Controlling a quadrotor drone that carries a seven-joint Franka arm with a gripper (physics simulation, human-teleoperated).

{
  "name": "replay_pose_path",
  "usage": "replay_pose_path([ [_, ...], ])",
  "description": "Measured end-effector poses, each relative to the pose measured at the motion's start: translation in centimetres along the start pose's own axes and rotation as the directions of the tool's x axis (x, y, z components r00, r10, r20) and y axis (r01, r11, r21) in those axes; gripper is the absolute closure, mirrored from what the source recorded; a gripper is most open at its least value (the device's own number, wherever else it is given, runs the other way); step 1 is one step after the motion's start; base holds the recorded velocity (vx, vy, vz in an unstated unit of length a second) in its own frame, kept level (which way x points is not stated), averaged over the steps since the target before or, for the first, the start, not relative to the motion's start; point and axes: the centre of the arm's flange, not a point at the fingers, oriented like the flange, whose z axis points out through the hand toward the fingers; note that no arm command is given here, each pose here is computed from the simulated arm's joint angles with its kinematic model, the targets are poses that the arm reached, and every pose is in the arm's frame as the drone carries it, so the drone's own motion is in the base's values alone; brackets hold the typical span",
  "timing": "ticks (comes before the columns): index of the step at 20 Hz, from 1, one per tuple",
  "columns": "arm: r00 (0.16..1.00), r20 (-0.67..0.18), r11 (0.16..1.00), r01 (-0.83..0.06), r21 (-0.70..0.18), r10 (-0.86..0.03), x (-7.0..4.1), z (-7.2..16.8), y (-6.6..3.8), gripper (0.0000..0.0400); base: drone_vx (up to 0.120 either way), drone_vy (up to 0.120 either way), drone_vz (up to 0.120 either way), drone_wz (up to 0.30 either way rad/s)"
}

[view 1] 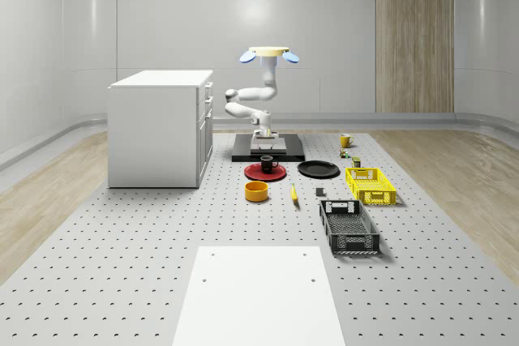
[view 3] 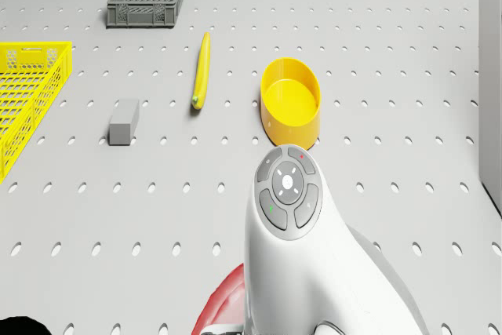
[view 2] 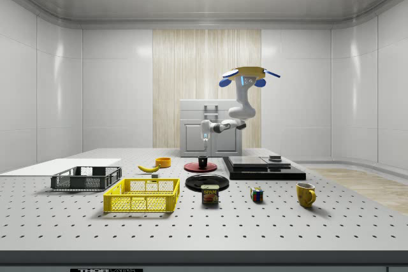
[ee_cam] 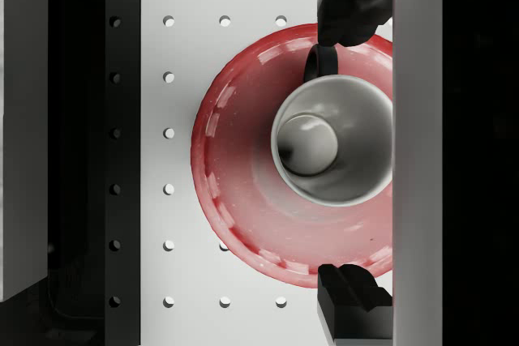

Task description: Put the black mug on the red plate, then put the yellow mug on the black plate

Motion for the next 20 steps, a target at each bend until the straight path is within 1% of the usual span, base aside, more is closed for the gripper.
replay_pose_path([
  [20, 1.0, 0.0, 1.0, 0.0, 0.0, 0.0, 0.0, -0.3, 0.0, 0.0, -0.12, 0.12, 0.0, 0.0],
])
